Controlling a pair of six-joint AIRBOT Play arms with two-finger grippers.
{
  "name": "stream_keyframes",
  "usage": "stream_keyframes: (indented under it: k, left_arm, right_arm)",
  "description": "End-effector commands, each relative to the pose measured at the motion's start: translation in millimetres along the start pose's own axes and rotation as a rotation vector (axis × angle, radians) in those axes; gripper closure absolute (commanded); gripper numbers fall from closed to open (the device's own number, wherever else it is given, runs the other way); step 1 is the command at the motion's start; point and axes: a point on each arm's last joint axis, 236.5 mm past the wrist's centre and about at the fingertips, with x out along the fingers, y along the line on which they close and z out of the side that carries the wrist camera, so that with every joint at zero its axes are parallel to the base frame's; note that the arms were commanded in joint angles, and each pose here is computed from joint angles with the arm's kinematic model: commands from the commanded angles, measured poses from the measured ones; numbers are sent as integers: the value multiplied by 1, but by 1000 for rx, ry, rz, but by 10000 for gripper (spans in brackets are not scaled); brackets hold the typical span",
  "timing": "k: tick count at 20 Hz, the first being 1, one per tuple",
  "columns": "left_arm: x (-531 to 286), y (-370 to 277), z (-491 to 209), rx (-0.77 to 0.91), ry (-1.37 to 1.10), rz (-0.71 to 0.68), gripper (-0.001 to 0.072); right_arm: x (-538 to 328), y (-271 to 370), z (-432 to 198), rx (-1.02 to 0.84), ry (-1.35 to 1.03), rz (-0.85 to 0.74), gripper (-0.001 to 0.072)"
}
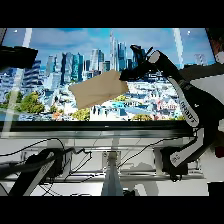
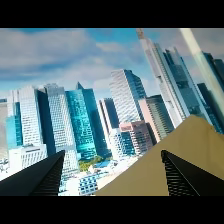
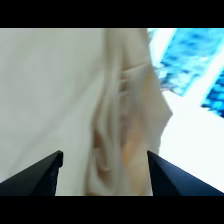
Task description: Fold the clothes and pants, and hang the long-sleeved shirts on hangers.
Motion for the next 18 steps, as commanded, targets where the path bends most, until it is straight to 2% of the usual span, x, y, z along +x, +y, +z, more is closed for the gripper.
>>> stream_keyframes:
  k: [1,4,9,13,14,16,17,18]
  left_arm:
    - [-2,2,0,0,-1,7,20]
    - [1,1,-1,-4,2,1,19]
    - [5,3,-3,-11,13,-3,19]
    - [7,3,-4,-22,16,-3,19]
    - [7,3,-4,-33,17,-3,19]
    - [7,3,-4,-32,17,-3,20]
    - [7,3,-4,-33,17,-3,19]
    - [7,3,-5,-32,20,-4,19]
  right_arm:
    - [3,-32,5,154,-20,-12,127]
    - [21,-23,-19,265,94,156,127]
    - [44,38,-37,373,210,507,127]
    - [55,77,-45,286,226,578,173]
    - [62,83,-48,239,219,568,283]
    - [72,95,-48,211,203,550,596]
    - [75,99,-48,203,197,544,689]
    - [75,103,-46,191,195,545,698]
